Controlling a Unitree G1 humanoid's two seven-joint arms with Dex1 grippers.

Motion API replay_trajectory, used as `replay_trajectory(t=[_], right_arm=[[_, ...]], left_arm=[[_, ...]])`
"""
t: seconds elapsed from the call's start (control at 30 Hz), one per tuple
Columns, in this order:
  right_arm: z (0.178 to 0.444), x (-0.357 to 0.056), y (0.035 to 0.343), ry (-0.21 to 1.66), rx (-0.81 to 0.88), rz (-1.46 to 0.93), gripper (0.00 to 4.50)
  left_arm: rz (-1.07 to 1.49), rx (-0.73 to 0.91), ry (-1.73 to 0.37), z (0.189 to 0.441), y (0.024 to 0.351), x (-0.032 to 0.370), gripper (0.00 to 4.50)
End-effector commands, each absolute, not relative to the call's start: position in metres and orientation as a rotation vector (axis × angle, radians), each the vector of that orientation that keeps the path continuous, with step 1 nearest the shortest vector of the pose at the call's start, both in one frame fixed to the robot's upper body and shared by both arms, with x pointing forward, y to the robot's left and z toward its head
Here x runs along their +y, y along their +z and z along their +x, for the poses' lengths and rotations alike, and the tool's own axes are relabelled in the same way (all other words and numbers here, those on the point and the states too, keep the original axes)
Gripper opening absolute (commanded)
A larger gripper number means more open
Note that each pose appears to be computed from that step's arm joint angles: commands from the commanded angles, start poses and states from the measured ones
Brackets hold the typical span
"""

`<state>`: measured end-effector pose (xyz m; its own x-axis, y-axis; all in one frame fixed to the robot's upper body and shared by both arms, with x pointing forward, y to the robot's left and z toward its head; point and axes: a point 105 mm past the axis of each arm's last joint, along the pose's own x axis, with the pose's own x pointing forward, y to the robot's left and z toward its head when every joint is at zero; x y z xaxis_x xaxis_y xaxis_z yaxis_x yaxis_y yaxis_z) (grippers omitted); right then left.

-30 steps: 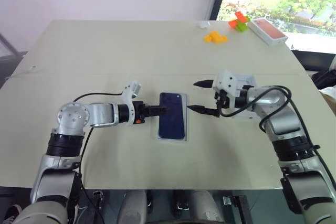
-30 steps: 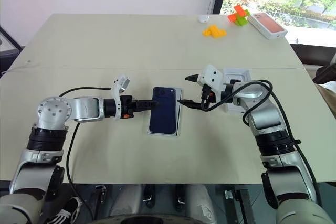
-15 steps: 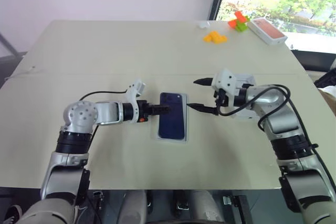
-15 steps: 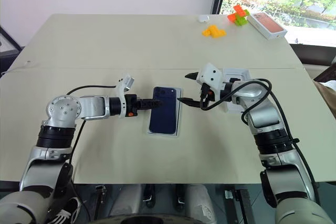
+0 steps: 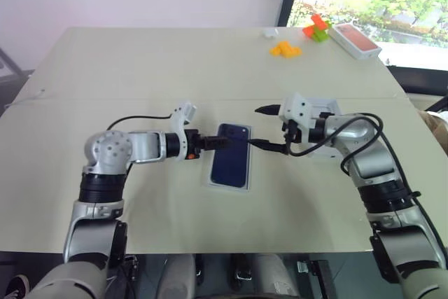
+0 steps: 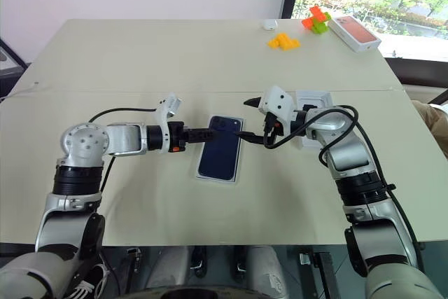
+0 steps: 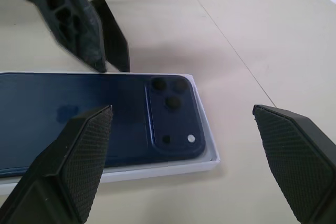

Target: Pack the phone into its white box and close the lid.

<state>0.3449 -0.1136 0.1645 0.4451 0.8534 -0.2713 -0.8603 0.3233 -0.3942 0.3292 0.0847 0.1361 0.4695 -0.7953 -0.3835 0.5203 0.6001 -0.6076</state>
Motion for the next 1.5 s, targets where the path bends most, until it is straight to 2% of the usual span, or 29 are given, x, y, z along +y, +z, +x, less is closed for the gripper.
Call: replay_trajectory(t=[0.03, 0.2, 0.5, 0.67, 0.8, 1.03, 1.2, 1.4, 1.5], right_arm=[[0.346, -0.113, 0.178, 1.119, -0.038, -0.552, 4.50], [0.346, -0.112, 0.178, 1.123, -0.042, -0.555, 4.50], [0.342, -0.098, 0.188, 1.145, -0.072, -0.432, 4.50], [0.327, -0.081, 0.171, 1.188, -0.040, -0.391, 2.14], [0.322, -0.077, 0.159, 1.177, -0.026, -0.441, 0.05], [0.324, -0.077, 0.155, 1.162, -0.021, -0.481, 0.05], [0.328, -0.080, 0.157, 1.149, -0.023, -0.500, 0.05], [0.329, -0.080, 0.158, 1.149, -0.030, -0.509, 0.05], [0.327, -0.079, 0.152, 1.159, -0.013, -0.514, 0.05]], left_arm=[[-0.420, 0.664, -0.817, 0.327, 0.143, 0.096, 2.05], [-0.410, 0.627, -0.822, 0.322, 0.155, 0.107, 0.04], [-0.455, 0.553, -0.820, 0.325, 0.159, 0.099, 0.04], [-0.463, 0.549, -0.860, 0.322, 0.154, 0.079, 0.00], [-0.425, 0.594, -0.840, 0.319, 0.138, 0.075, 0.00], [-0.385, 0.658, -0.849, 0.311, 0.118, 0.068, 0.00], [-0.375, 0.629, -0.911, 0.304, 0.129, 0.060, 0.00], [-0.355, 0.652, -0.861, 0.307, 0.119, 0.067, 0.00], [-0.379, 0.589, -0.879, 0.311, 0.136, 0.068, 0.00]])
